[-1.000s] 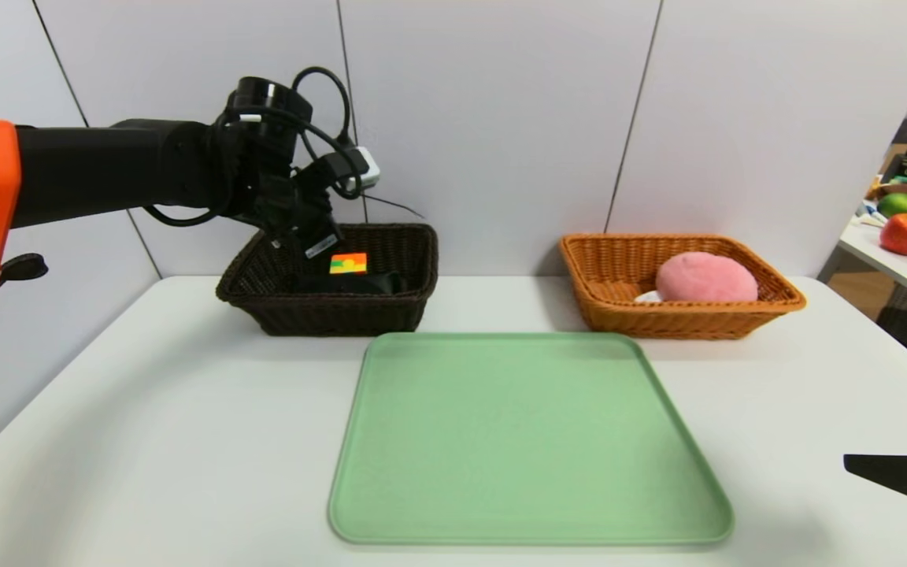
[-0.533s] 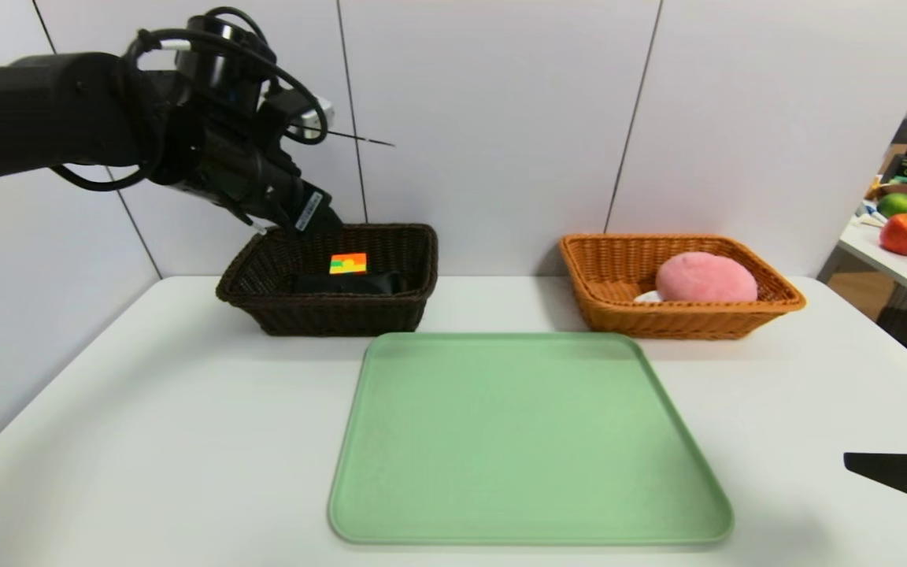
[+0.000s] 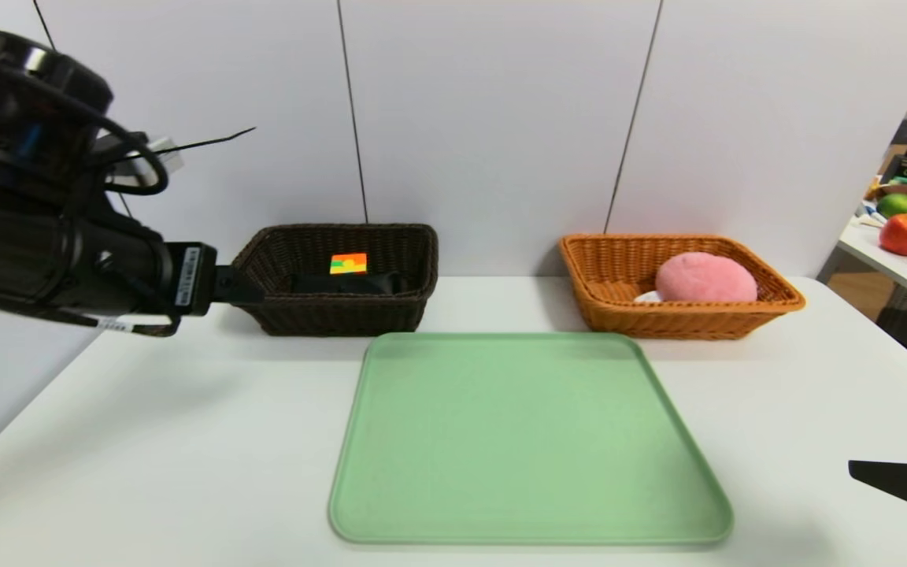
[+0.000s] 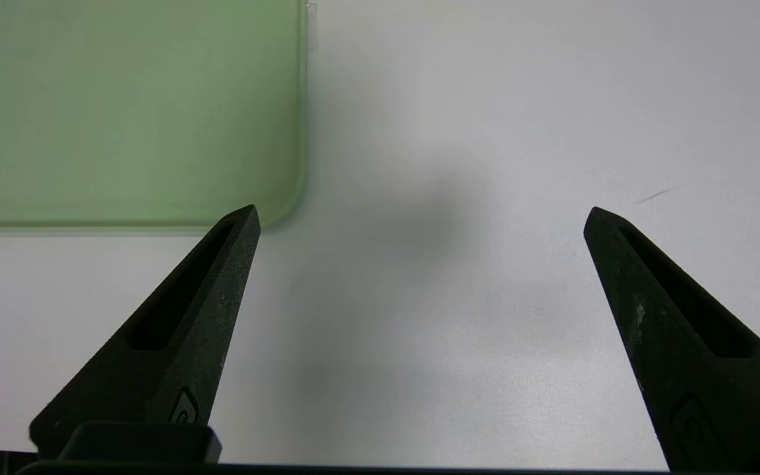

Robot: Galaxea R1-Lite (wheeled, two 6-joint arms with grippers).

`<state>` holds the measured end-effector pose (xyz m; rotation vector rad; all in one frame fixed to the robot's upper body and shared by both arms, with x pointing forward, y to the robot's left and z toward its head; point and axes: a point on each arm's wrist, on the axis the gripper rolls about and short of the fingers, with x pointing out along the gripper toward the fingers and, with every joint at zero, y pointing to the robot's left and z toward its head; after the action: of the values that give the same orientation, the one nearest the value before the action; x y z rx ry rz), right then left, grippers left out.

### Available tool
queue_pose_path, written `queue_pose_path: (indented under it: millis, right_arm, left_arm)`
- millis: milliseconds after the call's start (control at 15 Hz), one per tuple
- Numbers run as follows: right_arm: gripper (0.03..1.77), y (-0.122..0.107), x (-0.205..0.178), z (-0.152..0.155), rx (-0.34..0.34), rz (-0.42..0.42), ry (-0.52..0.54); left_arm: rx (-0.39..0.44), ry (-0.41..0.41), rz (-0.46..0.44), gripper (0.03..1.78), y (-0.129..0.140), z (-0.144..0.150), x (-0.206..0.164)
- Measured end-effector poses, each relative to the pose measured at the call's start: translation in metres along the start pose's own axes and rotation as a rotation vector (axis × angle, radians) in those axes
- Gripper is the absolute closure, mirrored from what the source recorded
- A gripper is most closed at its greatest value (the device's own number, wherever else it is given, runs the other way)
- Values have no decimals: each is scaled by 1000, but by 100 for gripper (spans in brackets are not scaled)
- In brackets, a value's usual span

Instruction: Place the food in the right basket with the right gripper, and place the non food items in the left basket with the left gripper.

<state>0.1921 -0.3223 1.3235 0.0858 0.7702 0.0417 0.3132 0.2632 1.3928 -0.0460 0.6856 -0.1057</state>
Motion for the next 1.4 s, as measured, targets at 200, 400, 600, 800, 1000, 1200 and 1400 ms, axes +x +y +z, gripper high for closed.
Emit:
queue_pose_path:
  millis: [200,400,600,800,1000,1200,1400]
  right_arm:
    - [10,0,-5,-4,-14,11,-16]
    - [10,0,-16,-9,-26,23,-52]
    - [10,-3,-32,-21,-49,28,-93]
    - [10,-8,-53,-38,-100,24,-153]
    - [10,-12,-72,-56,-155,16,-216]
    - [10,-17,-87,-76,-176,9,-241]
    - [10,-21,-97,-99,-174,3,-242]
  left_arm:
    - [-80,-3,41,20,13,-38,-32]
    - [-101,-29,101,17,25,-70,-56]
    - [-107,-56,127,15,35,-101,-74]
    - [-107,-82,132,14,44,-128,-88]
    - [-91,-107,153,13,51,-150,-97]
    - [-87,-142,176,12,57,-168,-107]
    - [-103,-159,221,12,62,-189,-115]
